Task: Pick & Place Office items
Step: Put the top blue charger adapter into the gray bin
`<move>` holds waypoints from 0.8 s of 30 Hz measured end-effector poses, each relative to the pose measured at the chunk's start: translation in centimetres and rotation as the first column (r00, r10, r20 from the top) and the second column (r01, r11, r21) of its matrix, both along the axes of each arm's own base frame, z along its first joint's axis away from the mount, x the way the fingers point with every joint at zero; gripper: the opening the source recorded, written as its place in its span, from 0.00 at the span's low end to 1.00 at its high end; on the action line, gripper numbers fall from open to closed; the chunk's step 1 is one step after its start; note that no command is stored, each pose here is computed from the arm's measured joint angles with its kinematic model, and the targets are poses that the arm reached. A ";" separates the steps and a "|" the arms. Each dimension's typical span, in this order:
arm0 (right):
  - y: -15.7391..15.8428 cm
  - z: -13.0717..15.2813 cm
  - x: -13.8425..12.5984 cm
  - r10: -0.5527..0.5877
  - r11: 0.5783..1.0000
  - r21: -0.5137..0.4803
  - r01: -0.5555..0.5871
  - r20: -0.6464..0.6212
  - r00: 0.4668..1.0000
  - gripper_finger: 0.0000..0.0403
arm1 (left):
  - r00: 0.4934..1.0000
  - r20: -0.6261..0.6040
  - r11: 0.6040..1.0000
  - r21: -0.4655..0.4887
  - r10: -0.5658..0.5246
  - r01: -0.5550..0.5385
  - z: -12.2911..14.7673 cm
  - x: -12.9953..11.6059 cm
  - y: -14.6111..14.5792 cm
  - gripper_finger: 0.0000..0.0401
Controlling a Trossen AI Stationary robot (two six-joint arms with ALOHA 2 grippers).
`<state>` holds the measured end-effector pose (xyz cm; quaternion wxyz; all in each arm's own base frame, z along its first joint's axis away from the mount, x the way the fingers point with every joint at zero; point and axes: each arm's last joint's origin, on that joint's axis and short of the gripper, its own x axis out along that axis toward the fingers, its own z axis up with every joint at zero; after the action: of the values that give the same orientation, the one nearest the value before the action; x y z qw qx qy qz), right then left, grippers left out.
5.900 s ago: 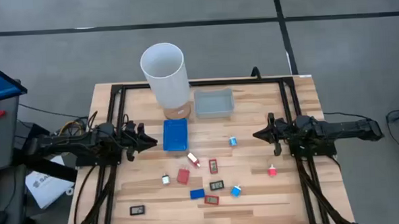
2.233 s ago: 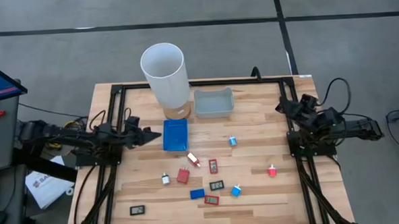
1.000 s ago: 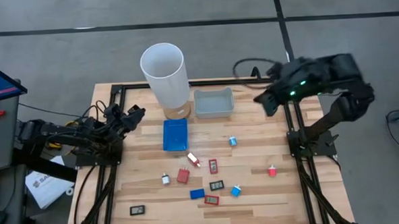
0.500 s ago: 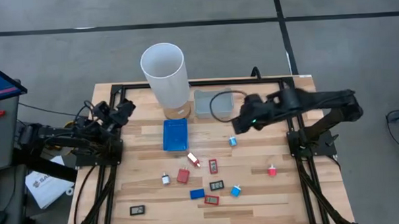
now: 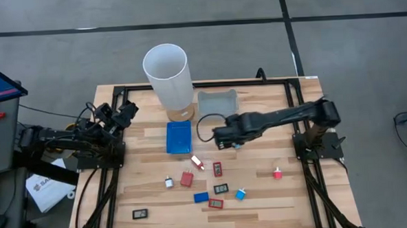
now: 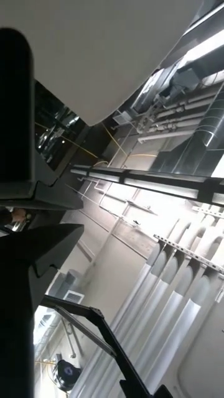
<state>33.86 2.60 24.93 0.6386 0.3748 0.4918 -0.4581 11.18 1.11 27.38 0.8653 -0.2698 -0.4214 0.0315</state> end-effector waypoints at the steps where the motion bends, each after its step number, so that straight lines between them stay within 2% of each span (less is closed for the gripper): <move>1: 0.1 -0.7 0.4 0.007 1.000 0.017 -0.006 -0.013 1.000 0.72 | 1.000 0.000 1.000 0.000 0.000 0.000 0.0 0.0 0.0 0.11; 4: 0.5 -2.6 1.2 0.035 0.998 0.062 -0.031 -0.062 0.997 0.72 | 1.000 0.004 1.000 0.002 -0.002 0.002 0.0 0.0 0.0 0.11; 8: 0.8 -4.2 1.9 0.061 0.996 0.076 -0.054 -0.102 0.993 0.72 | 1.000 0.006 1.000 0.005 -0.010 0.010 0.0 0.0 0.0 0.11; 13: 0.6 -4.8 1.8 0.059 0.998 0.025 -0.056 -0.145 0.988 0.72 | 1.000 0.007 1.000 0.000 -0.016 0.016 0.0 0.0 0.0 0.11; 17: 0.5 -5.5 1.8 0.084 0.996 -0.009 -0.086 -0.142 0.986 0.72 | 1.000 0.011 1.000 -0.006 -0.023 0.023 0.1 -0.1 0.0 0.11; 24: 0.6 -6.9 0.7 0.083 0.995 0.063 -0.079 -0.066 0.994 0.72 | 1.000 0.007 0.999 -0.012 -0.029 0.030 0.0 -0.1 0.0 0.11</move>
<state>34.61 3.17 18.00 0.6276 0.3578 0.5419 -0.4294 11.06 1.07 27.41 0.8626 -0.2813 -0.4200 0.0203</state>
